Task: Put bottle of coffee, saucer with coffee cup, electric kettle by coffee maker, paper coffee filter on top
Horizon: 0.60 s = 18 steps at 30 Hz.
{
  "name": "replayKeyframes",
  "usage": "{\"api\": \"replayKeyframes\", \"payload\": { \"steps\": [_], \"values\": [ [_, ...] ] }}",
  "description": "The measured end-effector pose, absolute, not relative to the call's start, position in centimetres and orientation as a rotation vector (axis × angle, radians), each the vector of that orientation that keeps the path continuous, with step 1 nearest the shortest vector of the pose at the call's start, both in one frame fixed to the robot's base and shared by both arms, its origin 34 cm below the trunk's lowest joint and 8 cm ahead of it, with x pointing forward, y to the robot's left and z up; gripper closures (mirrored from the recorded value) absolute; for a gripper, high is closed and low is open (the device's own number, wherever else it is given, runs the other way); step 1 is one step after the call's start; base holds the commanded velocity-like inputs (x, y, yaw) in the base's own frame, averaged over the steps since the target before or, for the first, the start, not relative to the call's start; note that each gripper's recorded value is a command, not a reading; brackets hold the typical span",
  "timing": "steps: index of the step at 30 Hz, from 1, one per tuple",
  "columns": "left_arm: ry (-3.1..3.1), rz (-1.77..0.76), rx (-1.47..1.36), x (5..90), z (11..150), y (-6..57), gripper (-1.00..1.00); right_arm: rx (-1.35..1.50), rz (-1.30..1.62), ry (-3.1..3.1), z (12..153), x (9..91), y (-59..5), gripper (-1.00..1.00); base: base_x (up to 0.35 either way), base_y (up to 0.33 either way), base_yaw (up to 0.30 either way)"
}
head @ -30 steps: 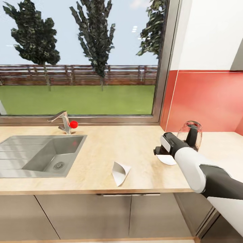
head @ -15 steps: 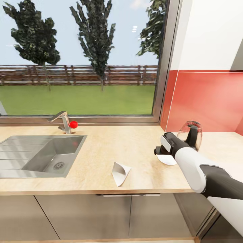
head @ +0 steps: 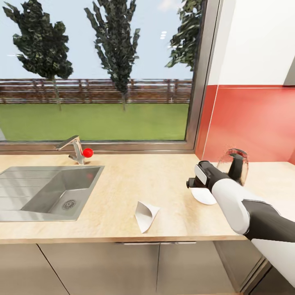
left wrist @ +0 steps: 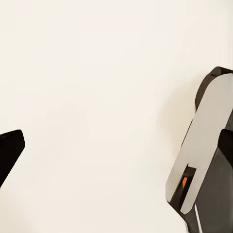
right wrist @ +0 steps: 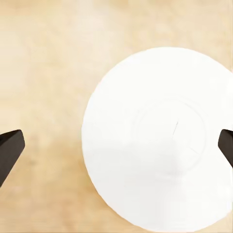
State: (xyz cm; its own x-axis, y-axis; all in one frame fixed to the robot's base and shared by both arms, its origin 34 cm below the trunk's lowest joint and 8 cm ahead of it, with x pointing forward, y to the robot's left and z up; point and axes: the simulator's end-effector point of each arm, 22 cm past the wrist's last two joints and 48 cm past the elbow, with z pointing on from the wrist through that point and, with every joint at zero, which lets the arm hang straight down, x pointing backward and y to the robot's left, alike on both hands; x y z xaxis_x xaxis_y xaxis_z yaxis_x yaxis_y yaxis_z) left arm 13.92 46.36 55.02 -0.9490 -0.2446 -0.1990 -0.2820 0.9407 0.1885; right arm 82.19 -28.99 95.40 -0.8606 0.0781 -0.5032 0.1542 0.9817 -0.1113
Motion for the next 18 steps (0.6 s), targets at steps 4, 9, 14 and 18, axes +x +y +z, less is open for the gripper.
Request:
{"api": "replayKeyframes", "payload": {
  "steps": [4,9,14,18],
  "values": [
    [2.923,0.322,-0.399,13.93,55.02,46.37,-1.00,0.166,-0.203,2.609,95.38,82.21,-29.14,-1.00,0.032,-0.004,0.000],
    [2.923,0.322,-0.399,13.94,55.01,46.36,-1.00,0.167,-0.203,2.609,95.37,82.21,-29.20,-1.00,0.007,-0.001,0.000],
    [2.923,0.323,-0.400,13.94,55.03,46.42,-1.00,0.168,-0.204,2.608,95.40,82.22,-29.27,-1.00,0.001,0.000,0.000],
    [2.923,0.324,-0.399,13.97,54.63,46.48,-1.00,0.169,-0.204,2.609,94.96,82.24,-29.30,-1.00,0.000,0.000,0.000]
  ]
}}
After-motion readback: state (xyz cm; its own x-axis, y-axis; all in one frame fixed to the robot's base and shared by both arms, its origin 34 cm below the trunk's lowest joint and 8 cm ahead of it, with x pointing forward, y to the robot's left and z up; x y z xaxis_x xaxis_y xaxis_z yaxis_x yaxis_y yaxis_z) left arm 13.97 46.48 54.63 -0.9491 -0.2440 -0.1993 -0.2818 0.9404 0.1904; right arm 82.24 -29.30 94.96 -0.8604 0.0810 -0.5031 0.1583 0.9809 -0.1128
